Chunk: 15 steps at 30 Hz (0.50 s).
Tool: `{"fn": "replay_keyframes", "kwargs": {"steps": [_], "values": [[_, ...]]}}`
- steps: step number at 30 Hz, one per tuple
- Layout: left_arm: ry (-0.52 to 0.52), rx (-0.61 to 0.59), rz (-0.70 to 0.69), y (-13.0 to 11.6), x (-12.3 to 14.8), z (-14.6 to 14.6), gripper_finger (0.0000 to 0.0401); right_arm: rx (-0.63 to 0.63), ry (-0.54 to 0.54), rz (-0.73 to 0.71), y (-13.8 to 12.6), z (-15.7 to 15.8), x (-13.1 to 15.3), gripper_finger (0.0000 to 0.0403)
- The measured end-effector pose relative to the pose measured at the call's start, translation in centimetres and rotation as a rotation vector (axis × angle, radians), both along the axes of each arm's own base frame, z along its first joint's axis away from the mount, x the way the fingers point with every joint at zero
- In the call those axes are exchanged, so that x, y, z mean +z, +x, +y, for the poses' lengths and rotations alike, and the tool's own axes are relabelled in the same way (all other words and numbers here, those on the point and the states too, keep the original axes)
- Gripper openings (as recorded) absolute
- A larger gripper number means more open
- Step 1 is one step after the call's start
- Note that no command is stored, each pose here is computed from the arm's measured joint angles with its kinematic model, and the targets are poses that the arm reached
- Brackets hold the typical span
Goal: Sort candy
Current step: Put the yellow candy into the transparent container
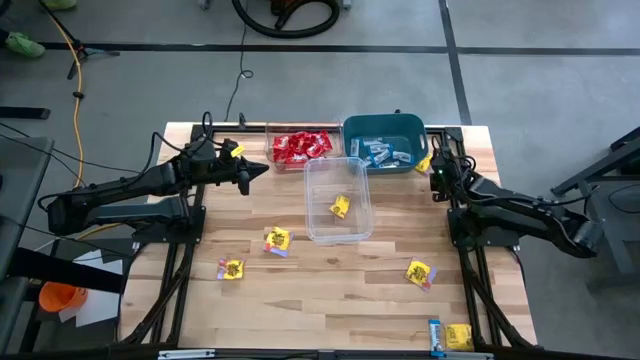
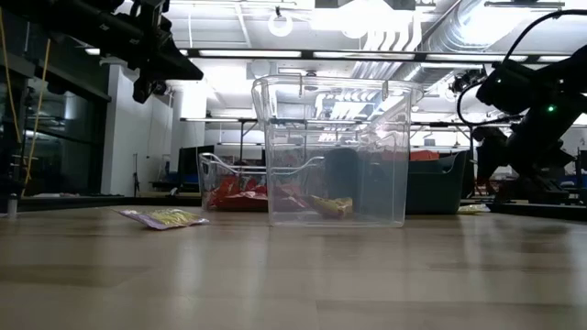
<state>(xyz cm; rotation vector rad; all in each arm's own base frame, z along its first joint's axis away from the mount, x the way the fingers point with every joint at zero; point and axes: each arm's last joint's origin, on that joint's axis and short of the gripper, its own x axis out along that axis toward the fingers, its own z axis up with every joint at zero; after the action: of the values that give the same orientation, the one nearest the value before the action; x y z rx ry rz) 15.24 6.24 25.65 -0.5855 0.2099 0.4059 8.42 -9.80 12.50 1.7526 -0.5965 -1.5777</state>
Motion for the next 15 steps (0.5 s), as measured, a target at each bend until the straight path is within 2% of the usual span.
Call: {"fn": "replay_keyframes", "kwargs": {"steps": [8, 15], "values": [[0.004, 0.013, 0.002, 0.0, 0.0, 0.0, 0.0000, 0.056, 0.086, 0.033, 0.0, -0.3, -0.8, 0.0243], [0.014, 0.047, 0.007, -0.1, 0.0, 0.1, 0.0000, 0.057, 0.084, 0.022, 0.6, -0.9, -1.3, 0.0243]]}}
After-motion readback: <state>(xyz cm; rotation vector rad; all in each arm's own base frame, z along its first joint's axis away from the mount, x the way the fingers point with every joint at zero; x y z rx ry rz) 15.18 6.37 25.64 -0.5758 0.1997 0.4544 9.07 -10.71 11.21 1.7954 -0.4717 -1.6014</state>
